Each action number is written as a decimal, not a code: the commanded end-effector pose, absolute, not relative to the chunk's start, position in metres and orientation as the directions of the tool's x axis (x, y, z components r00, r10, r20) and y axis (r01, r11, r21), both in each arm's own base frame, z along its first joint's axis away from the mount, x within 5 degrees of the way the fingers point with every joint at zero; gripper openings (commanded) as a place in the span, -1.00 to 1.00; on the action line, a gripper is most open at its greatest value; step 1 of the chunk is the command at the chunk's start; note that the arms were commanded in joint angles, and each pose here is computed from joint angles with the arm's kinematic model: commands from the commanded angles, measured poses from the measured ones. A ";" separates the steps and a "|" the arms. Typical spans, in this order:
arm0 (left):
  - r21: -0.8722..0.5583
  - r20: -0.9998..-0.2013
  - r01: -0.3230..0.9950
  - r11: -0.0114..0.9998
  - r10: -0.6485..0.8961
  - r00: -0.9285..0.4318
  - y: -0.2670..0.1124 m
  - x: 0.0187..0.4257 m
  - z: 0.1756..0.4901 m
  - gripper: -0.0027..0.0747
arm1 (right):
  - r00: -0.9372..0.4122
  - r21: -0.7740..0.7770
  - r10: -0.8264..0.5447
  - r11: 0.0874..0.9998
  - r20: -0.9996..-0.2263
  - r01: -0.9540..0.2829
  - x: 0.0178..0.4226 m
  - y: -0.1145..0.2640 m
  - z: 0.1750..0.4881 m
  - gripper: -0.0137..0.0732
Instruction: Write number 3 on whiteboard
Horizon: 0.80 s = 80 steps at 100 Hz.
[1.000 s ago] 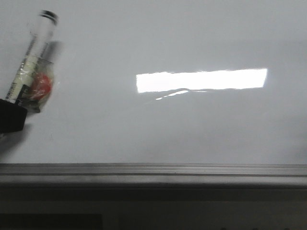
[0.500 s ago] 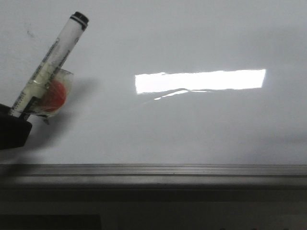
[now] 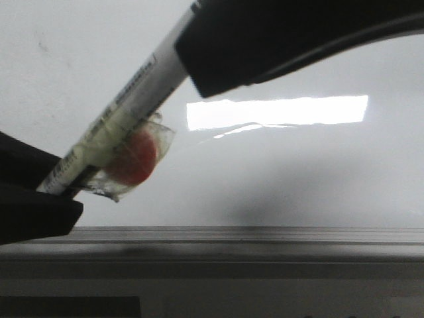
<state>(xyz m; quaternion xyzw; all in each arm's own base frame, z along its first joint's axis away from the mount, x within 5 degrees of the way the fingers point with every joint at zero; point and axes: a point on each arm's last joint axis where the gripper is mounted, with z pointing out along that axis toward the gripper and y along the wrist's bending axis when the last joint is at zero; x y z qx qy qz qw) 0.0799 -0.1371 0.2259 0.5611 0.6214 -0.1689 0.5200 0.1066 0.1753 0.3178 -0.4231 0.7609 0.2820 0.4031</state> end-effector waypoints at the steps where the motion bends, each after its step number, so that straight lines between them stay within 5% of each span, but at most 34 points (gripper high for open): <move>1: 0.387 -0.872 0.859 0.334 0.437 0.223 -0.145 0.082 0.240 -0.98 | -0.249 0.067 -0.331 0.476 -0.910 -0.877 0.111 0.186 0.337 0.15; 23: 0.387 -0.875 0.859 0.335 0.429 0.227 -0.147 0.083 0.240 -0.98 | -0.275 0.072 -0.379 0.470 -0.884 -0.880 0.116 0.199 0.327 -0.04; 31: 0.387 -0.874 0.859 0.335 0.430 0.226 -0.147 0.083 0.240 -0.98 | -0.276 0.072 -0.379 0.471 -0.883 -0.879 0.117 0.199 0.326 -0.28; 42: 0.396 -0.870 0.857 0.329 0.431 0.237 -0.147 0.083 0.240 -0.98 | -0.279 0.073 -0.386 0.470 -0.879 -0.880 0.117 0.200 0.325 -0.86; 56: 0.401 -0.867 0.857 0.324 0.436 0.241 -0.147 0.083 0.240 -0.96 | -0.277 0.072 -0.382 0.471 -0.882 -0.879 0.117 0.200 0.325 -0.83; 65: 0.402 -0.869 0.855 0.326 0.431 0.244 -0.147 0.082 0.241 -0.74 | -0.277 0.072 -0.382 0.471 -0.882 -0.879 0.117 0.200 0.325 -0.83; 80: 0.377 -0.885 0.855 0.355 0.410 0.220 -0.144 0.082 0.244 0.08 | -0.216 0.005 -0.404 0.463 -0.889 -0.886 0.118 0.197 0.327 -0.83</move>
